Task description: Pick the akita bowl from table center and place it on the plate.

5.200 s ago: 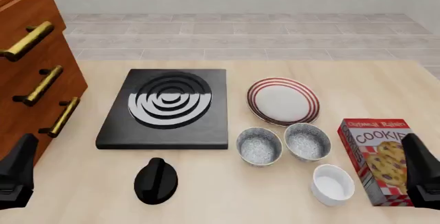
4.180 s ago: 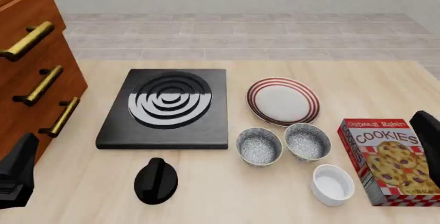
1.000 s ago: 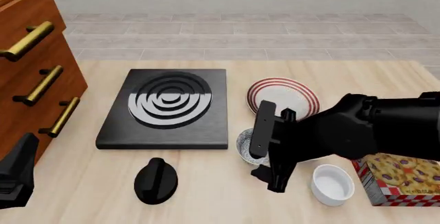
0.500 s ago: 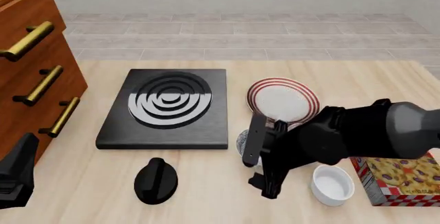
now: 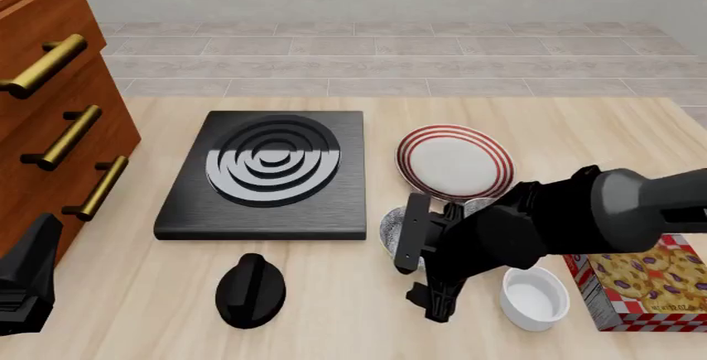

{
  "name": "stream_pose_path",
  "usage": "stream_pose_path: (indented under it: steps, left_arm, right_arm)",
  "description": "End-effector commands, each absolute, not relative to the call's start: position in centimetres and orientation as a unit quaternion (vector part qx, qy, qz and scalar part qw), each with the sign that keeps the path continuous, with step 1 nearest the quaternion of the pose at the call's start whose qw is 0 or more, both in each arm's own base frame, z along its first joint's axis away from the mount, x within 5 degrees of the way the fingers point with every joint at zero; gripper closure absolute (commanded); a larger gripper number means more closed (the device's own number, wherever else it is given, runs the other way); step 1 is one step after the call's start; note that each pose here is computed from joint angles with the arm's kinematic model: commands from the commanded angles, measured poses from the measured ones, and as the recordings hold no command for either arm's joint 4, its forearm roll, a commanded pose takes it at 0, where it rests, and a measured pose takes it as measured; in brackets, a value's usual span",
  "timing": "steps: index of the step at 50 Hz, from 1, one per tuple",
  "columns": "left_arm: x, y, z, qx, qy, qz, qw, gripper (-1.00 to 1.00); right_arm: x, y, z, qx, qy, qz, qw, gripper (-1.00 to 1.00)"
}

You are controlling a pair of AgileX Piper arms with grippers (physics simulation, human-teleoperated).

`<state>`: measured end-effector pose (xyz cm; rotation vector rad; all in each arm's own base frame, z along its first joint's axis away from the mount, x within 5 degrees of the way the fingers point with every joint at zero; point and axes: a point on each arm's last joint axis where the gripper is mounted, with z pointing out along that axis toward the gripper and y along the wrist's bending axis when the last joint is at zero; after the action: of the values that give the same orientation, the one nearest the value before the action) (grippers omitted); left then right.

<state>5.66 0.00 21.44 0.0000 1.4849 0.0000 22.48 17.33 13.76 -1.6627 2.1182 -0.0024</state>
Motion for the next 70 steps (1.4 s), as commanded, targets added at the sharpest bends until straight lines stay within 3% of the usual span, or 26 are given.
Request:
stream_pose_path:
  steps: [1, 14, 15, 57, 70]
  left_arm:
    - [5.7, 0.0, 21.4, 0.000, 0.676, 0.000, 0.737, -1.00]
    - [5.7, 0.0, 21.4, 0.000, 0.676, 0.000, 0.737, -1.00]
    - [5.7, 0.0, 21.4, 0.000, 0.676, 0.000, 0.737, -1.00]
    - [5.7, 0.0, 21.4, 0.000, 0.676, 0.000, 0.737, -1.00]
    - [5.7, 0.0, 21.4, 0.000, 0.676, 0.000, 0.737, -1.00]
  right_arm:
    - [22.6, 17.3, 12.6, -0.599, 0.771, -0.002, 0.215, -1.00]
    - [21.3, 17.7, 12.7, -0.625, 0.748, -0.001, 0.224, -1.00]
    - [21.9, 17.0, 13.1, -0.628, 0.740, -0.010, 0.243, 1.00]
    - [19.9, 19.3, 16.3, -0.633, 0.726, 0.014, 0.268, 1.00]
    - [20.2, 19.3, 19.1, -0.625, 0.722, 0.015, 0.296, 1.00]
